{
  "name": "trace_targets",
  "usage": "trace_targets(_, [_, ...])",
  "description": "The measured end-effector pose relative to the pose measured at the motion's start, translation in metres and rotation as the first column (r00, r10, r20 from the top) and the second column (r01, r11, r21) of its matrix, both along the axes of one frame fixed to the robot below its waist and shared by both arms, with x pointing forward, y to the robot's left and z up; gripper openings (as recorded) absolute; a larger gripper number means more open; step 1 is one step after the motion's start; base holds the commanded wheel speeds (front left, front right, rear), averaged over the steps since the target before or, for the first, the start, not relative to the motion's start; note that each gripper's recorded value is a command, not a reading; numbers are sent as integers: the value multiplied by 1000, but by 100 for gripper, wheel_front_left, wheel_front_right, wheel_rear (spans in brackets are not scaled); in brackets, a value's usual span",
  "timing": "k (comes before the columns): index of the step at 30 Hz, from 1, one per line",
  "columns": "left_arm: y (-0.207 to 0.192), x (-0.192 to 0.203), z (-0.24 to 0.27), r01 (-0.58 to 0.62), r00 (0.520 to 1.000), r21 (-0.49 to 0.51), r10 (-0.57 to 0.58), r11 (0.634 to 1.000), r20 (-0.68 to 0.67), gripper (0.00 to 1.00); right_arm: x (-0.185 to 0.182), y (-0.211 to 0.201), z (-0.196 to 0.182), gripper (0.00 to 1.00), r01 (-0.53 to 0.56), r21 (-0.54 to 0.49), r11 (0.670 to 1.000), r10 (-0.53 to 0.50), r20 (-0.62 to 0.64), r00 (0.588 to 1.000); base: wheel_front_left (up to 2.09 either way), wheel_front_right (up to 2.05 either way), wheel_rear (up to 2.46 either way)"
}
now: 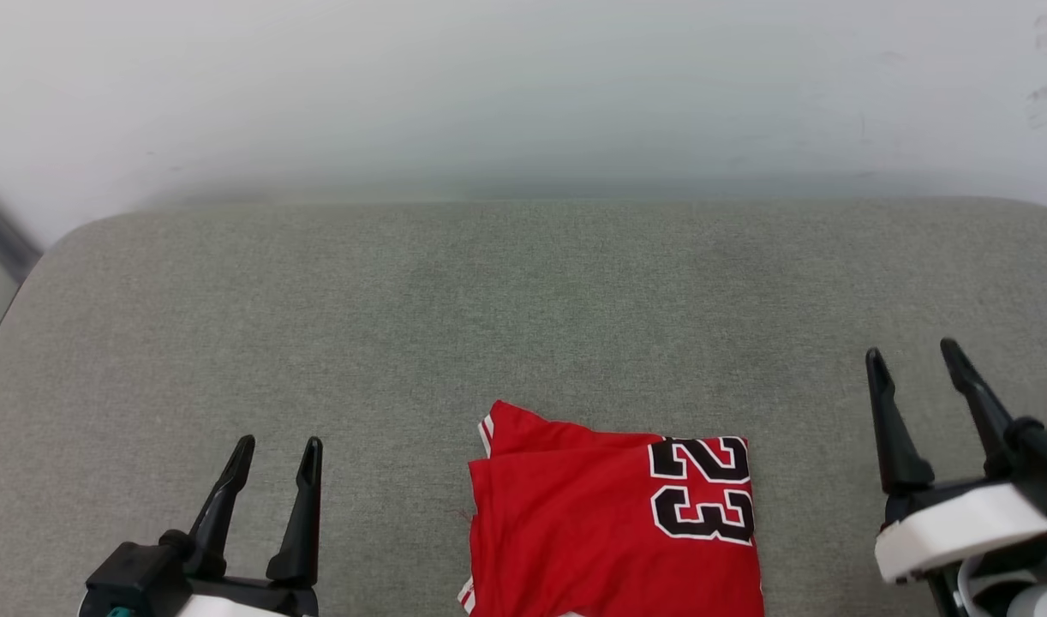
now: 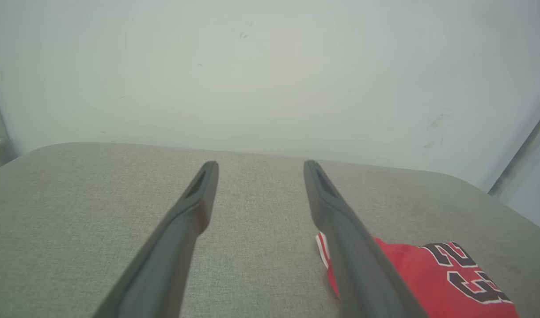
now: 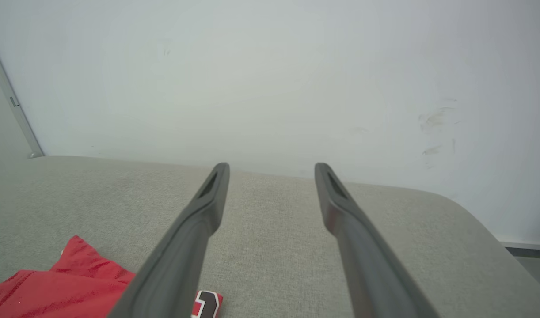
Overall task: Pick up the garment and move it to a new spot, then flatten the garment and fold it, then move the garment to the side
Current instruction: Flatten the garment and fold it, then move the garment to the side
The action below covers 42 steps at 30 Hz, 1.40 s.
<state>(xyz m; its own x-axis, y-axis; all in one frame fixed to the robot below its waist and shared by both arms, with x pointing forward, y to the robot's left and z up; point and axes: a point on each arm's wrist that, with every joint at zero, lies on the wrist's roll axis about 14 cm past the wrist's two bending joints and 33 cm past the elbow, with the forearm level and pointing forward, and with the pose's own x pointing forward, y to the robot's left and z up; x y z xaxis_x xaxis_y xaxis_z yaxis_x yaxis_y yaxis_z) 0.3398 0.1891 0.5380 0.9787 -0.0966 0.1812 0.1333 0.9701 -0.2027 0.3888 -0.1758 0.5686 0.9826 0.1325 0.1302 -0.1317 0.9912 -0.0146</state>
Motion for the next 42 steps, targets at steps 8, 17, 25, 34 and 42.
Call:
trace_targets(8, [-1,-6,3,-3,1000,-7,4,1000,9,100,-18,5,-7,100,6,41,999,-6,-4,1000,0,0,0])
trace_targets(17, [-3,-7,3,-1,1000,3,1,1000,9,100,-21,15,-21,100,-7,63,998,10,-49,999,0,0,0])
trace_targets(25, [-5,-4,-3,12,1000,16,-12,1000,-11,100,-20,21,-44,100,-22,13,1000,24,-197,980,0,0,0])
trace_targets(34, [-2,5,-18,1,998,17,-1,1000,-59,100,-26,40,-102,100,-118,24,993,107,-621,777,0,0,0])
trace_targets(42, [-2,10,-27,-8,996,14,9,1000,-89,100,-31,60,-146,100,-163,86,983,159,-846,509,0,0,0])
